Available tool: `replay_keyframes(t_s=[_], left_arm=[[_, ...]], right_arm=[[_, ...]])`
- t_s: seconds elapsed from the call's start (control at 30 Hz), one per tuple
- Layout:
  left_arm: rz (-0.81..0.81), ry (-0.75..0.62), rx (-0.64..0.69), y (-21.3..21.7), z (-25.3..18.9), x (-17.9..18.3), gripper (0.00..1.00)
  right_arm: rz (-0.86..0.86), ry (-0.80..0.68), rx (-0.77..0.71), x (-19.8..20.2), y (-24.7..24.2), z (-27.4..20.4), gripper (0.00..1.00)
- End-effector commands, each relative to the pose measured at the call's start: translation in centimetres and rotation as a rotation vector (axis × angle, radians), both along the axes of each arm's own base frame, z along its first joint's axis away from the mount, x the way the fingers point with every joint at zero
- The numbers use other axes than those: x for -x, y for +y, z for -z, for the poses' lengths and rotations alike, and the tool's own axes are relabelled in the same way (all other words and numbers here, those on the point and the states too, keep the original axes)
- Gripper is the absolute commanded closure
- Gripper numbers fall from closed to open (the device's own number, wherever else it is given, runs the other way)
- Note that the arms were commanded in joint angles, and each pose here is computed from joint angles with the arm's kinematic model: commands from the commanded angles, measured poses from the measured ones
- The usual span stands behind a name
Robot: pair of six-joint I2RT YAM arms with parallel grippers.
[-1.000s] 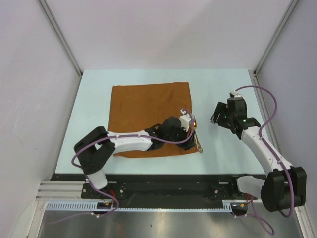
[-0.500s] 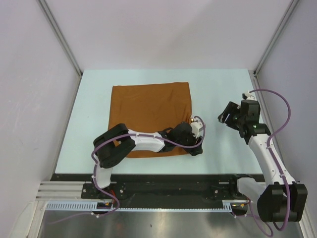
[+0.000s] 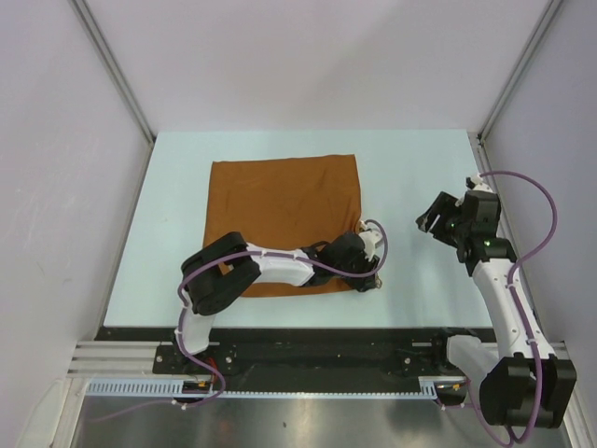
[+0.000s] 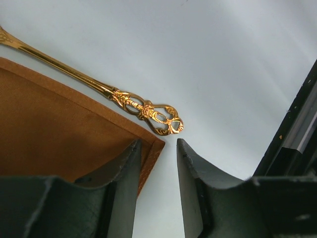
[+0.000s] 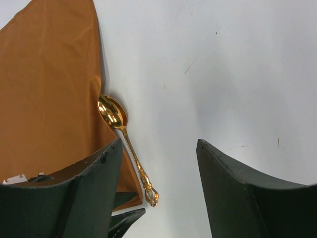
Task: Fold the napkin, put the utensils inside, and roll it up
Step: Fold the napkin at the center of the board.
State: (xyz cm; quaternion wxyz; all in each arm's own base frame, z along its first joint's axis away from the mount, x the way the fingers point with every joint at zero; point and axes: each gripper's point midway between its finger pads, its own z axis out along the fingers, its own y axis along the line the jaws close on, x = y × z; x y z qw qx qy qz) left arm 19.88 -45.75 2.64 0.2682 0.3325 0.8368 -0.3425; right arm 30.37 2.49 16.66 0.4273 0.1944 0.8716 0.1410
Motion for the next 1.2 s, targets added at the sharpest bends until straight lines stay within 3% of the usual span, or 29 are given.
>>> replay_keyframes(t_s=[0.0,0.27,0.7,0.77,0.87,1.17], left_arm=[[-0.046,0.004,-0.045,-0.3,0.6,-0.1,0.60],[-0.088,-0.010,-0.132,0.1,2.1,0.0,0.57],[-0.227,-0.009,-0.306,2.6,4.7,-0.5,0.78],[-0.223,-0.004,-0.306,2.6,4.8,-0.4,0.91],[-0.221,-0.008,-0.293,2.4,4.4,-0.5,1.00],[-0.144,-0.078,-0.046,2.0,-3.6,0.6,1.00]], right_arm=[[-0.019,-0.039,0.002,0.2,0.0,-0.9,0.33],[-0.018,-0.065,0.004,0.3,-0.2,-1.7,0.33],[-0.011,-0.099,0.001,0.4,-0.6,-2.6,0.33],[-0.010,-0.103,0.002,0.5,-0.7,-2.8,0.33],[-0.011,-0.107,0.003,0.5,-0.7,-2.8,0.33],[-0.022,-0.103,-0.009,0.4,-0.5,-2.3,0.32]])
